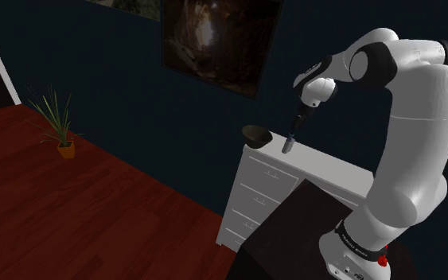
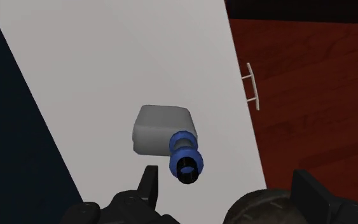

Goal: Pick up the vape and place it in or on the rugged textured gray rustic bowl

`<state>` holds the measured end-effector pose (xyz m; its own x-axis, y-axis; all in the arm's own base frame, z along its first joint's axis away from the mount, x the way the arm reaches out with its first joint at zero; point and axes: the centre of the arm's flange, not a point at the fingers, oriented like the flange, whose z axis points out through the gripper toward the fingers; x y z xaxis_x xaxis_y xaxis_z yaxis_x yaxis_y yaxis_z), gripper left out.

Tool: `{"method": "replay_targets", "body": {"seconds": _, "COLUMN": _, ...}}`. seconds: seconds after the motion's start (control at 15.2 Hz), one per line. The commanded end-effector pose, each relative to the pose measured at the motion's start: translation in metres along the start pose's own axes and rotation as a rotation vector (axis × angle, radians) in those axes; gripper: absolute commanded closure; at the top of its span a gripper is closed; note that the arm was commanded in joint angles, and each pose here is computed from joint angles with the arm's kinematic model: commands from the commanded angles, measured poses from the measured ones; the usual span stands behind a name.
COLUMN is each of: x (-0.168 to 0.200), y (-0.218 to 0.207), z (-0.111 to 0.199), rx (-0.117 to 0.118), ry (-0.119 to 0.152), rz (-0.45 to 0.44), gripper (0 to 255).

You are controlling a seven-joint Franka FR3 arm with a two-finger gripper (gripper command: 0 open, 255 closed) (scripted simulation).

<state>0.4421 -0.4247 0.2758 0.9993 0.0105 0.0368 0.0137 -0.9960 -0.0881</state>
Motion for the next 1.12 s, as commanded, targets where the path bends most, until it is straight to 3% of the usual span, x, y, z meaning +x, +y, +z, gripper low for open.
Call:
{"method": "replay_targets", "body": {"seconds": 0.0, "x": 0.006, "y": 0.024, "z": 0.016, "rx": 0.01, "ry": -0.003, "rz": -0.004, "gripper": 0}}
{"method": "replay_targets", "body": {"seconds": 0.53, "x": 0.007, "y": 0.025, "z": 0.057, "rx": 0.01, "ry": -0.004, "rz": -0.004, "gripper": 0}}
{"method": "replay_targets", "body": {"seconds": 1.06, "x": 0.007, "y": 0.025, "z": 0.057, "rx": 0.01, "ry": -0.004, "rz": -0.004, "gripper": 0}}
